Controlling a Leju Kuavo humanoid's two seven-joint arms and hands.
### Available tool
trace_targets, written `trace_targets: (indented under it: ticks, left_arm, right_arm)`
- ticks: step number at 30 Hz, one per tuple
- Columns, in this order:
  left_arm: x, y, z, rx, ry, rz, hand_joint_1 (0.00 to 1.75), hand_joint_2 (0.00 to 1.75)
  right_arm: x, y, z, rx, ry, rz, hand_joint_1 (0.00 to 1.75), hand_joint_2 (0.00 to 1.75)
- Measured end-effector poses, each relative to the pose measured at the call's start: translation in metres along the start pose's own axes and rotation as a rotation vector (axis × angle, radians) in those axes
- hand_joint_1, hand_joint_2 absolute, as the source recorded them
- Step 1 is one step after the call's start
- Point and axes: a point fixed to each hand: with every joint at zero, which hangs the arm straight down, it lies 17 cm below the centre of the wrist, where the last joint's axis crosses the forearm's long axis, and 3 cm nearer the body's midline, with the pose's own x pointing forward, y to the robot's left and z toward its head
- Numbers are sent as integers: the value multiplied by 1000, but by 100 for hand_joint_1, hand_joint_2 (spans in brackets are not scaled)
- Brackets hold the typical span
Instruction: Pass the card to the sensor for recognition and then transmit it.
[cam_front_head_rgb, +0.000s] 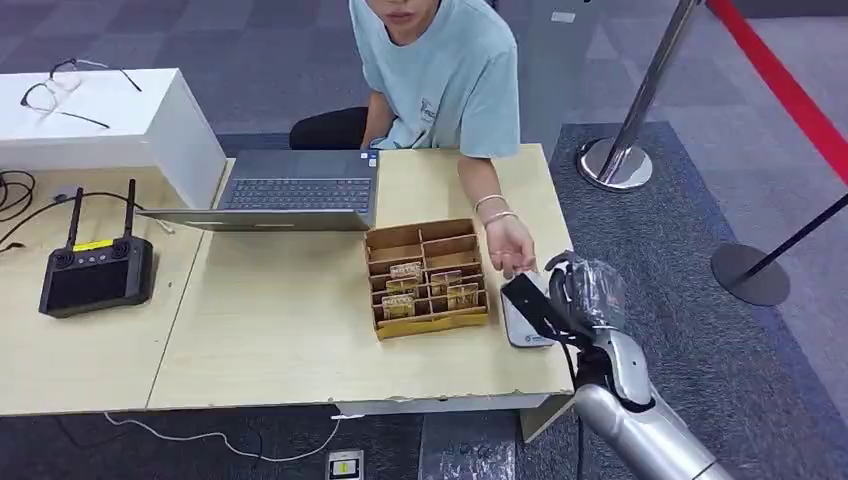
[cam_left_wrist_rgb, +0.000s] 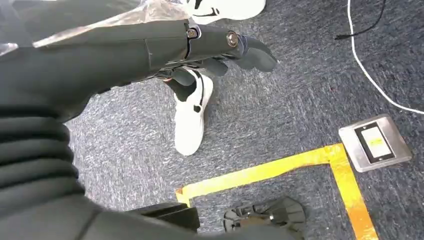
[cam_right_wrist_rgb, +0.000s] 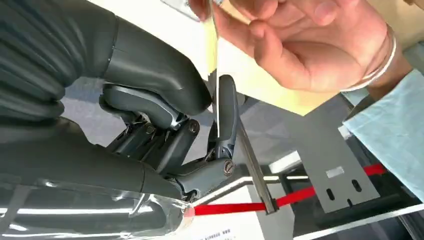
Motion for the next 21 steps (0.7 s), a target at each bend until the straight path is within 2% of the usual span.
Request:
trace_targets:
  ticks: [21]
  left_arm:
    - [1, -1, 0, -1, -2, 0, 0, 175]
  right_arm:
    - [-4, 4, 1, 7, 10, -1, 175, 175]
